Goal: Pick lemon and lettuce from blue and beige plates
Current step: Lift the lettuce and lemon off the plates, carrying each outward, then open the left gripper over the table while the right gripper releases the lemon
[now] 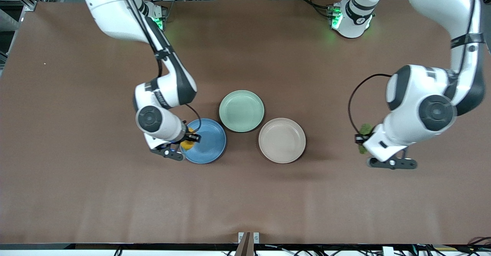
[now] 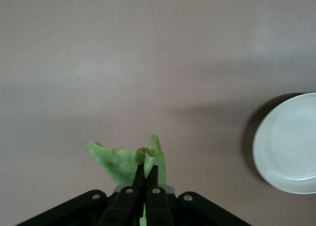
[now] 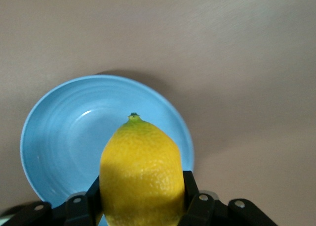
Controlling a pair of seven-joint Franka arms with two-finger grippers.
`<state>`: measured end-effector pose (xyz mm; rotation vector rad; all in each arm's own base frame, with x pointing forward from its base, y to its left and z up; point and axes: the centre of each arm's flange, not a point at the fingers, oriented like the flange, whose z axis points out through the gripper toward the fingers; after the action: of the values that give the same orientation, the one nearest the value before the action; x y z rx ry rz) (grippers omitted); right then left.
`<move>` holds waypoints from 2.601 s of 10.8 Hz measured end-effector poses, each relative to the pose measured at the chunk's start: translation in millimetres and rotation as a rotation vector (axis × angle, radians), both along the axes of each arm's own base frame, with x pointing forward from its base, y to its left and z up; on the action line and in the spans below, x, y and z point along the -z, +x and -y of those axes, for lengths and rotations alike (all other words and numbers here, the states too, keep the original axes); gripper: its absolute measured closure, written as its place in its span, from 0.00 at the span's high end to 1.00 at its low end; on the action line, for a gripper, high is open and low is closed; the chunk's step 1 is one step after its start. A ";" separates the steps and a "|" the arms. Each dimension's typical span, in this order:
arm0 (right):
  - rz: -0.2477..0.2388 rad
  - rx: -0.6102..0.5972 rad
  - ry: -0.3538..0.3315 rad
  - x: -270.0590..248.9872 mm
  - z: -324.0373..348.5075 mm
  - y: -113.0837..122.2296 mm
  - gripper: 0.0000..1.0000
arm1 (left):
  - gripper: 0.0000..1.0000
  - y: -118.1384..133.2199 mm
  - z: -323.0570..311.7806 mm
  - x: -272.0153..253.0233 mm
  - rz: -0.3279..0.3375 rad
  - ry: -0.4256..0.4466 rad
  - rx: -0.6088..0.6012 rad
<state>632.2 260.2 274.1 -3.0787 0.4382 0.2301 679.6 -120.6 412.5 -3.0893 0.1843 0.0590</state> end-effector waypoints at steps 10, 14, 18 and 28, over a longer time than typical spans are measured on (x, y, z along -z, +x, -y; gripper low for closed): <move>-0.115 -0.152 -0.021 -38.8 229.9 25.6 0.64 | 0.67 2.7 -62.3 5.4 -0.037 -0.016 0.076; -0.068 -0.161 -0.067 5.6 249.8 17.1 0.64 | 1.00 -12.2 -80.5 21.0 -0.042 -0.056 -0.038; -0.022 -0.164 -0.078 54.9 253.0 3.1 0.64 | 1.00 -58.9 -78.9 31.2 0.051 -0.062 -0.062; -0.061 -0.164 -0.072 34.5 251.1 6.6 1.00 | 1.00 -134.8 -41.7 37.8 0.086 -0.068 -0.093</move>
<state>638.8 9.1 239.7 -3.1874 0.2001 0.3198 544.9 -78.8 374.7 -3.1591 0.0408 -0.0790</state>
